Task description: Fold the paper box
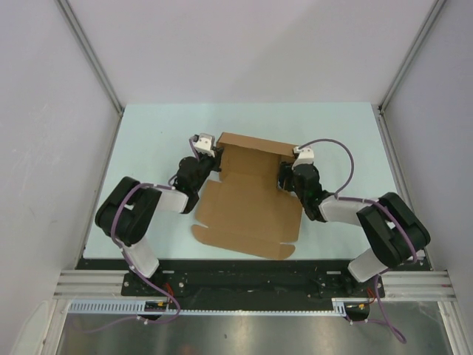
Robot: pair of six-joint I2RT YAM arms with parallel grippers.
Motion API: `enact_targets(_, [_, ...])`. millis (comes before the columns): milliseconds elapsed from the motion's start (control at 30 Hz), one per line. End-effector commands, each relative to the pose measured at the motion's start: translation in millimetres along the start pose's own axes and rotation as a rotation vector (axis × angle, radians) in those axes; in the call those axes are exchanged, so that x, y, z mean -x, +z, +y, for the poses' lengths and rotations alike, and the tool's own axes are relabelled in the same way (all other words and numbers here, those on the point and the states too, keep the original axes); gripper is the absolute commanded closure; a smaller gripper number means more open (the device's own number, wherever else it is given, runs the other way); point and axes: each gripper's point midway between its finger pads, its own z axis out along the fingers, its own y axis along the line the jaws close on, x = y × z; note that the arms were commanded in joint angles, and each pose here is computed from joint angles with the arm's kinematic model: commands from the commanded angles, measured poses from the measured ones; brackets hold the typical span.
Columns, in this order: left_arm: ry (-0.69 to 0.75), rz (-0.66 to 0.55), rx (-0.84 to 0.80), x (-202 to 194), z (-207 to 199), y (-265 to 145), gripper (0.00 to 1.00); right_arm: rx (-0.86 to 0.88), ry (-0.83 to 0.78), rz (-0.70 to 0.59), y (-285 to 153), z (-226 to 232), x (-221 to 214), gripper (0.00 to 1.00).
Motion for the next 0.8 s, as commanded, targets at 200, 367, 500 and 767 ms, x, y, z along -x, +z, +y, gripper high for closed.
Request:
enact_targets(200, [-0.018, -0.078, 0.019, 32, -6, -2, 1.00, 0.125, -0.045, 0.039, -25, 21, 1, 0.30])
enact_targets(367, [0.010, -0.044, 0.061, 24, -6, 1, 1.00, 0.156, -0.032, -0.002, -32, 28, 17, 0.17])
enact_targets(500, [0.014, -0.033, 0.079, 21, -7, -1, 1.00, 0.171, -0.017, -0.018, -35, 32, 27, 0.00])
enact_targets(767, [0.014, 0.010, 0.159, 16, 2, -3, 1.00, 0.205, -0.010, -0.041, -41, 40, 39, 0.00])
